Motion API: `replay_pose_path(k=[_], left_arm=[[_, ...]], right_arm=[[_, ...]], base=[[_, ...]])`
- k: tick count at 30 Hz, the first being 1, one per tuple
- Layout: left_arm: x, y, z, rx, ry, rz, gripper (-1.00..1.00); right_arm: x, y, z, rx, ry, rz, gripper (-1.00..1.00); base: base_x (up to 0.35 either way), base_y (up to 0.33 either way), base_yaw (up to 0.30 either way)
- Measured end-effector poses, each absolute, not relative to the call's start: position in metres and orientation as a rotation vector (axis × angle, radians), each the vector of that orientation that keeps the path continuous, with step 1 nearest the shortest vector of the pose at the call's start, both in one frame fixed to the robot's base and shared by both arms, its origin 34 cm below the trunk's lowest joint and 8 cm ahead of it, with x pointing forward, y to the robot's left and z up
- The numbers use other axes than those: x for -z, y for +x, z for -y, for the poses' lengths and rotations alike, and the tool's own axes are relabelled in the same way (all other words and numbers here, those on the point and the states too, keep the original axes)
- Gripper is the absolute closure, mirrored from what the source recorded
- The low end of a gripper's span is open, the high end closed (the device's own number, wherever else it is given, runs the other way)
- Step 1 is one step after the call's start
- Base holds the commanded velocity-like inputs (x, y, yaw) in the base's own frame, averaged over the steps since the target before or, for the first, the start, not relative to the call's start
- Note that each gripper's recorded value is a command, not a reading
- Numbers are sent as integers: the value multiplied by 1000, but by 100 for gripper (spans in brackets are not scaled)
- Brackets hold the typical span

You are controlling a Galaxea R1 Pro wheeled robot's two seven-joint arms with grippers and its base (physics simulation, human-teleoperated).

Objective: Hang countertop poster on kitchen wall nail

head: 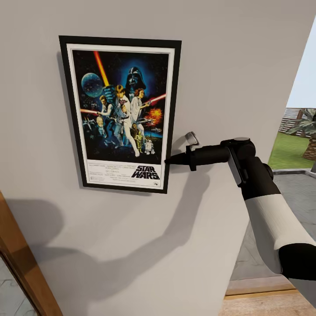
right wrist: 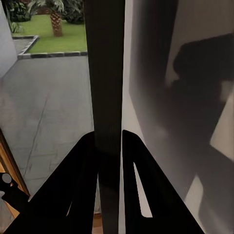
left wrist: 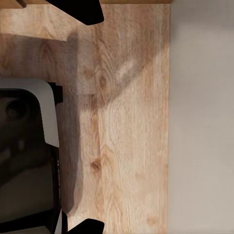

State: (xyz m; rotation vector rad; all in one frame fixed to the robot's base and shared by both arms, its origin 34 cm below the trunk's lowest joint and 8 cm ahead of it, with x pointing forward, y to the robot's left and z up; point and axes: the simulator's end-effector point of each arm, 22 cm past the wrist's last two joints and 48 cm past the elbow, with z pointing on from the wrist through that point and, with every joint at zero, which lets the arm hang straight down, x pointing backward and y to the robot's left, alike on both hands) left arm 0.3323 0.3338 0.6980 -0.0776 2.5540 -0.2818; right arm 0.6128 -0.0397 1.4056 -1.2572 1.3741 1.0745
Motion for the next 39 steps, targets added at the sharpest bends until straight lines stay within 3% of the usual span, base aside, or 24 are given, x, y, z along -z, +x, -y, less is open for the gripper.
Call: replay_pose_path(k=[39], left_arm=[[-698, 332, -334, 282, -78, -2553, -100]], right_arm=[[-1408, 606, 39, -1091, -1279, -1350, 100]], base=[[30, 0, 0]])
